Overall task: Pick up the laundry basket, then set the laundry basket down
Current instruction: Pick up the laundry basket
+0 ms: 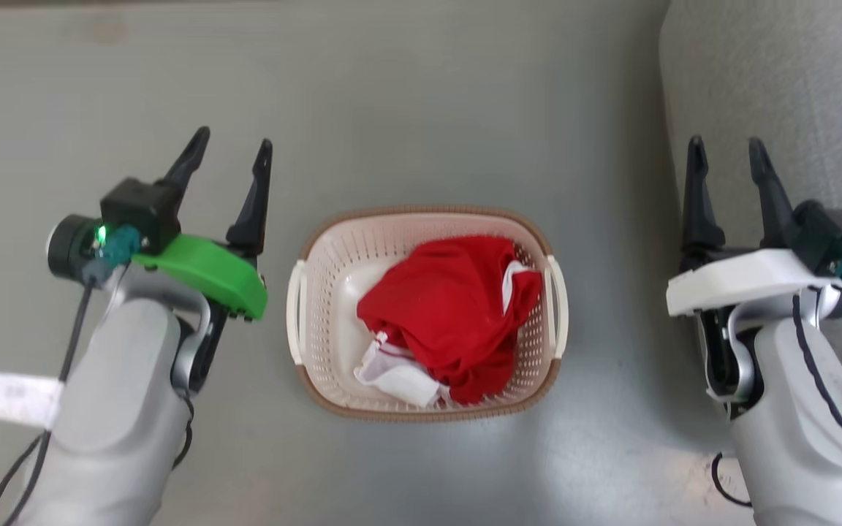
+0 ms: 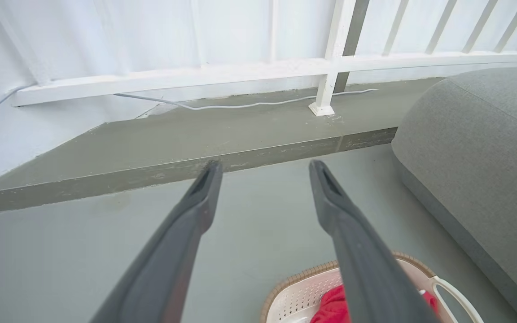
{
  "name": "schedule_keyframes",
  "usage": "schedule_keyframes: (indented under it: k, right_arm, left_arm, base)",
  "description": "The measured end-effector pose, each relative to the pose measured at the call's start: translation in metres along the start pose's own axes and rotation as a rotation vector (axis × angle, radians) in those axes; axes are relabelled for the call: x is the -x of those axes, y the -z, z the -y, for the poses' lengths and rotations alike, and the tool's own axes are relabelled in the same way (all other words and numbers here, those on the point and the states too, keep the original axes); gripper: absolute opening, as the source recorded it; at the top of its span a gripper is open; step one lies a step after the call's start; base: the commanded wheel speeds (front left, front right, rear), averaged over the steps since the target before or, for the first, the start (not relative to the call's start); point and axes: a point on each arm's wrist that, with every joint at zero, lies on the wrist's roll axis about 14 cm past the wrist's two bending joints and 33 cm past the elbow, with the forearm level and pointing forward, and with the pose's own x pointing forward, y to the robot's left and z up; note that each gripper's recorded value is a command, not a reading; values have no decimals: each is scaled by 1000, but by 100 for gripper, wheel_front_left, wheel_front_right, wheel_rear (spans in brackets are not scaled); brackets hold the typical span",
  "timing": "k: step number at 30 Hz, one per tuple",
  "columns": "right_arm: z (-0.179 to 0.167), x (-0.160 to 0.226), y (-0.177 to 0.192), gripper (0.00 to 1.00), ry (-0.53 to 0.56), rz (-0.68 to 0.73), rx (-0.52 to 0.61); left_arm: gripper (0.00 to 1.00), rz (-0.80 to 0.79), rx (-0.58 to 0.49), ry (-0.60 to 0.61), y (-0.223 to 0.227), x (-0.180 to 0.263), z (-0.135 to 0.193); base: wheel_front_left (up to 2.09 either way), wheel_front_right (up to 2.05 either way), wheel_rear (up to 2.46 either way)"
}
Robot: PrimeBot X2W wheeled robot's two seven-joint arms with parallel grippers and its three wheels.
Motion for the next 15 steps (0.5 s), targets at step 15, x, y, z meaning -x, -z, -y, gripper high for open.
schedule_keyframes:
  k: [15]
  right_arm:
    - [-3, 45, -30, 100, -12, 59, 7]
  left_arm:
    - [100, 82, -18, -58, -32, 58, 16]
  base:
    - [0, 0, 0]
